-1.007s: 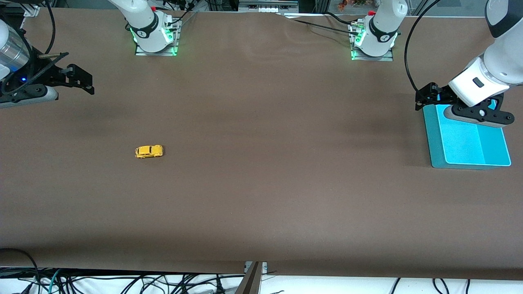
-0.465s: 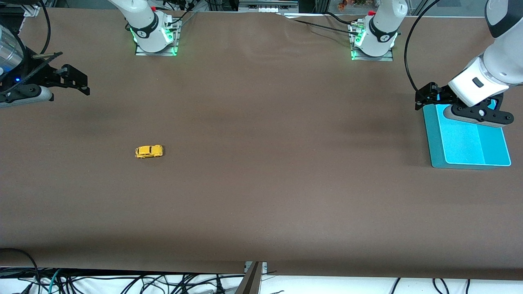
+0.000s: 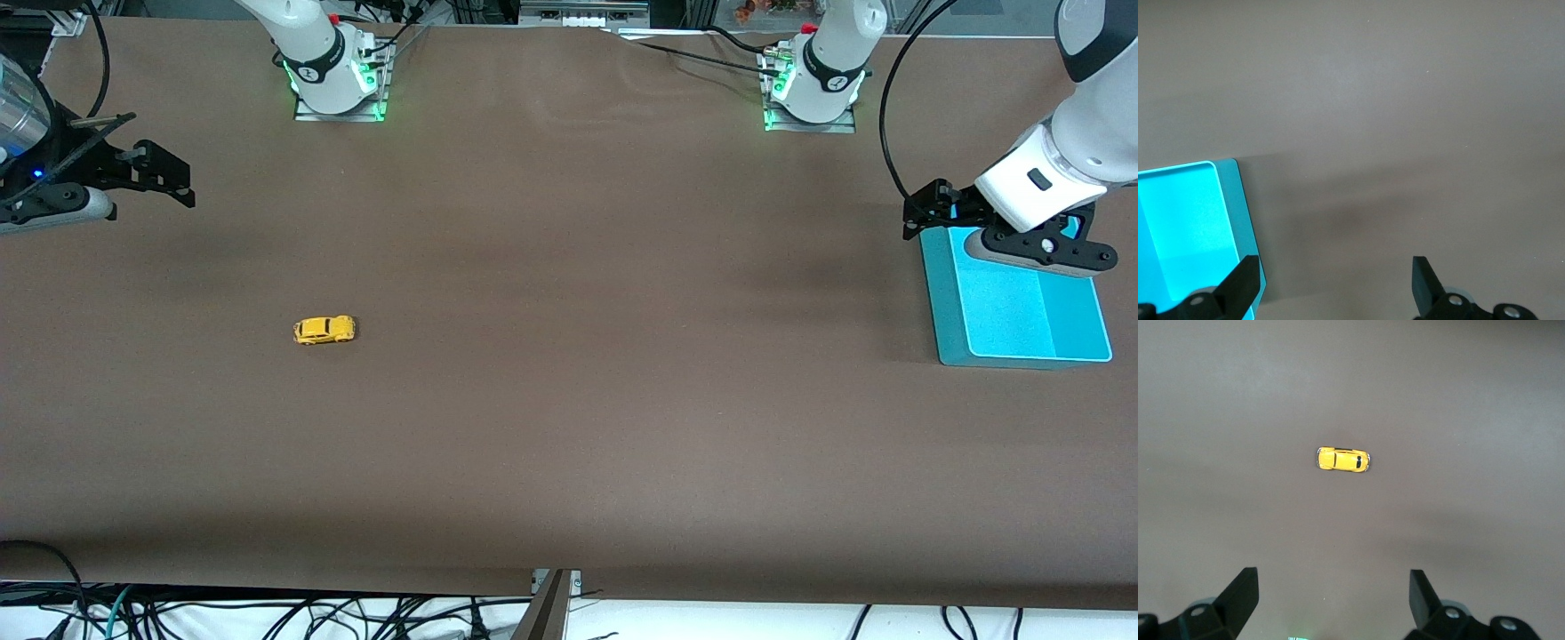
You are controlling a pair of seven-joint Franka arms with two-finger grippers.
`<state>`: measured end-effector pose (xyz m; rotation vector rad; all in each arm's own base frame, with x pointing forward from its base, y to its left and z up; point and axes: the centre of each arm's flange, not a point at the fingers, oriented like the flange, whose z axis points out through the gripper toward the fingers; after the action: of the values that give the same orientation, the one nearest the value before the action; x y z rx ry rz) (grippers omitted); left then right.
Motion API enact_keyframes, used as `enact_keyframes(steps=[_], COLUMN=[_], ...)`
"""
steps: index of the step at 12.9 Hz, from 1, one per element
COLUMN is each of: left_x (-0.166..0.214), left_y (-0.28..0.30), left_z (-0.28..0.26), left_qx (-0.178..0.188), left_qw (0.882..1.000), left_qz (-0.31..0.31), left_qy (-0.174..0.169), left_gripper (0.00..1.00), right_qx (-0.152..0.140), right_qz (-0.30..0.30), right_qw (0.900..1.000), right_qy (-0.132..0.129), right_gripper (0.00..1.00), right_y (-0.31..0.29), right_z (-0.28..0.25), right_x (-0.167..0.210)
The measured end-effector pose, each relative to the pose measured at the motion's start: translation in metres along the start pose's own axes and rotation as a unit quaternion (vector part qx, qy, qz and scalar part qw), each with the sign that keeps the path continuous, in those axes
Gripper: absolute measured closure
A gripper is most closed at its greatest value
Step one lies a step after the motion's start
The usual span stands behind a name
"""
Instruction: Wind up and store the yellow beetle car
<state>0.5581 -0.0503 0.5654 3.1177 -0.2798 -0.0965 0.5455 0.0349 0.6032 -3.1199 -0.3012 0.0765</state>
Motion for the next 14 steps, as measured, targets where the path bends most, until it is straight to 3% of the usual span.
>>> enact_keyframes(steps=[14], left_x=[0.0], left_y=[0.0001], left_z=[0.0], left_qx=[0.0], left_qw=[1.0], left_qz=[0.0], left_qy=[0.0], left_gripper=[0.0], right_qx=[0.0], right_qz=[-0.003], right_qw=[1.0], right_qy=[0.0], right_gripper=[0.0], right_y=[-0.0029], right_z=[-0.0001], right_x=[0.0004])
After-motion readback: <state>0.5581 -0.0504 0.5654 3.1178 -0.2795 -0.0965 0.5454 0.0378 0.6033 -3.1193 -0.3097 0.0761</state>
